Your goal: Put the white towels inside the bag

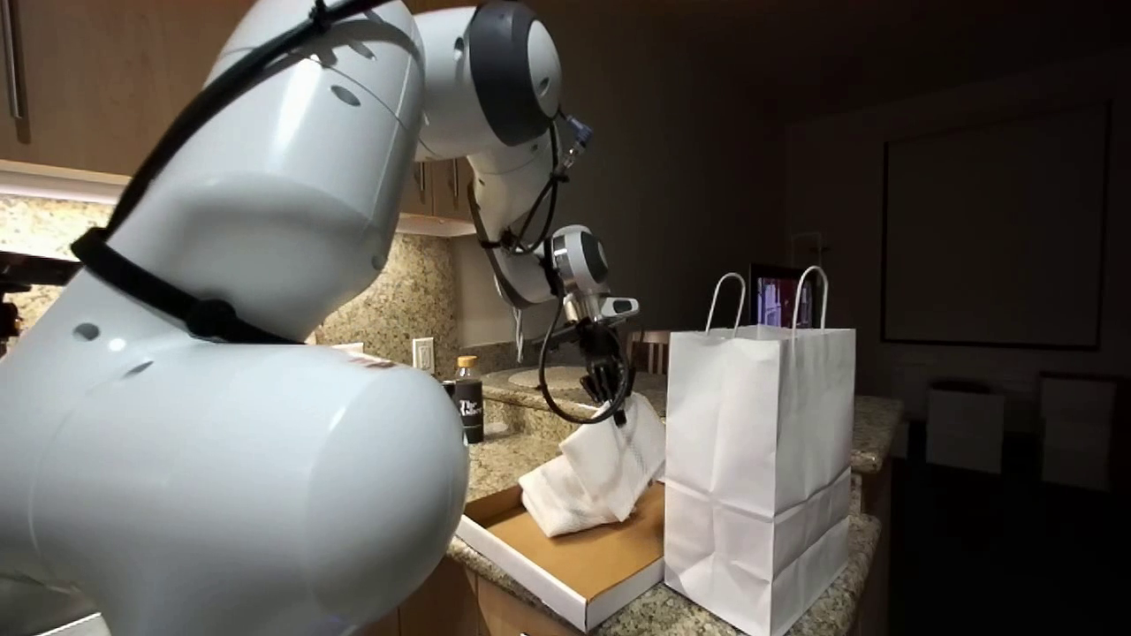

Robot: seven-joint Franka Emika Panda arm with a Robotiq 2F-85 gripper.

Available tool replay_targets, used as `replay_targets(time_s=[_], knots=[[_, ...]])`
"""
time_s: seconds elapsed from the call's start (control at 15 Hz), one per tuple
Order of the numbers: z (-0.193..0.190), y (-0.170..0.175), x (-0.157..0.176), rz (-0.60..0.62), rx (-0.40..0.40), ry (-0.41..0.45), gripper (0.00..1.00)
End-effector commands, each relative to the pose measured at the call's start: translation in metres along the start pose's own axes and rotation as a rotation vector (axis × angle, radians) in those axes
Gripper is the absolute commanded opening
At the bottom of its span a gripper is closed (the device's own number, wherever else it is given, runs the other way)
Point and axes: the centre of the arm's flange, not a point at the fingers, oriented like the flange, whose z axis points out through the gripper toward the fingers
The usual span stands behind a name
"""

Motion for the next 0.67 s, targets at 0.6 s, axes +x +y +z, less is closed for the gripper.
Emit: replay_targets(time_s=[0.6], knots=[[-0.264, 0.120, -0.082, -0.341, 0.162, 0.181, 0.11]])
